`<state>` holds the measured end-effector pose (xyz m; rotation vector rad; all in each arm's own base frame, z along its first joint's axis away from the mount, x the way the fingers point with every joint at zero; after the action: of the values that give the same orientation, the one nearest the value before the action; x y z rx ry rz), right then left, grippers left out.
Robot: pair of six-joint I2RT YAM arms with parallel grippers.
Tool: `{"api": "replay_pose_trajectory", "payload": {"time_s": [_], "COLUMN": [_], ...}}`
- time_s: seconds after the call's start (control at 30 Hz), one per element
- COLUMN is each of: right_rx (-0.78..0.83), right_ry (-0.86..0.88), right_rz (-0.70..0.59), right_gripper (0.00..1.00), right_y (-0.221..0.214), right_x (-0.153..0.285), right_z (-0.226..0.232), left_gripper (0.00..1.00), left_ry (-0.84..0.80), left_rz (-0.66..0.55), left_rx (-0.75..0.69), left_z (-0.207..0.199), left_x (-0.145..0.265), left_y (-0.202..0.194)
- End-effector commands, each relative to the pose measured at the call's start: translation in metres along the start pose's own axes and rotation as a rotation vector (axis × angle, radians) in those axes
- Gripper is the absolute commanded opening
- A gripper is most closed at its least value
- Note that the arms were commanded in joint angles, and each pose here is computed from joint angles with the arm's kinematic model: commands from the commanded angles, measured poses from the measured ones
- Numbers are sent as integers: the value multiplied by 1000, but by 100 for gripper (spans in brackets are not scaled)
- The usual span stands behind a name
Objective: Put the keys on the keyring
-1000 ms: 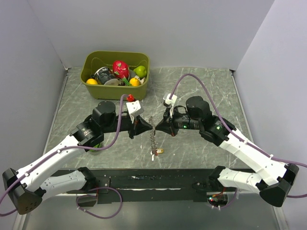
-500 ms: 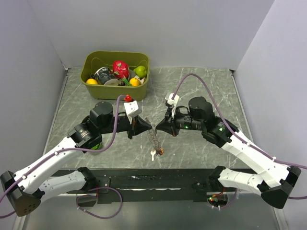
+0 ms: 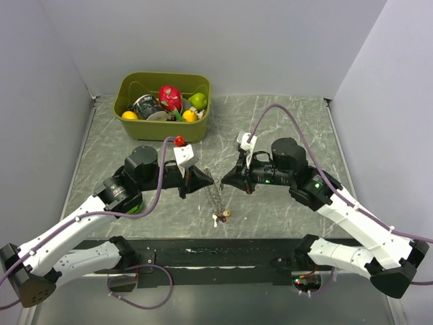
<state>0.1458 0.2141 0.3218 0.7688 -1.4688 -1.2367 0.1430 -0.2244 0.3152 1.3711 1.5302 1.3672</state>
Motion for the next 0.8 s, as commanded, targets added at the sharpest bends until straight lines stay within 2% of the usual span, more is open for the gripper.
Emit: {"api": "replay_pose_trajectory", "payload": {"time_s": [0.0,0.27,0.77], "right_rx": [47,50,25], "right_ry": [27,20,17], "right_rz": [-20,10,48], "right_gripper": [0,0,0], "right_y": [18,20,11], "right_x": [1,-7,-16], "right_z": [2,1,-2], "left_gripper": [1,1,1], "left_ry": [-11,24,9], "left_rz": [-61,-13,-23], "left_rx": [-44,-27,-35], "left_z": [-3,4,1], "left_x": [-2,-7,-6], "left_y": [18,16,16]}}
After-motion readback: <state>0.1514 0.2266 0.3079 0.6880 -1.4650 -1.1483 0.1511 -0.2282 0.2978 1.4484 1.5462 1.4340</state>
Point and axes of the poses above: each gripper's point midway between its finger pads, its own x axis back along the fingers, its own z axis along the line the jaws close on, y = z × x, the point moved 7 cm from there along x, back along the fingers, and after that the axes turned 6 degrees about x, right-handed, at the moved point
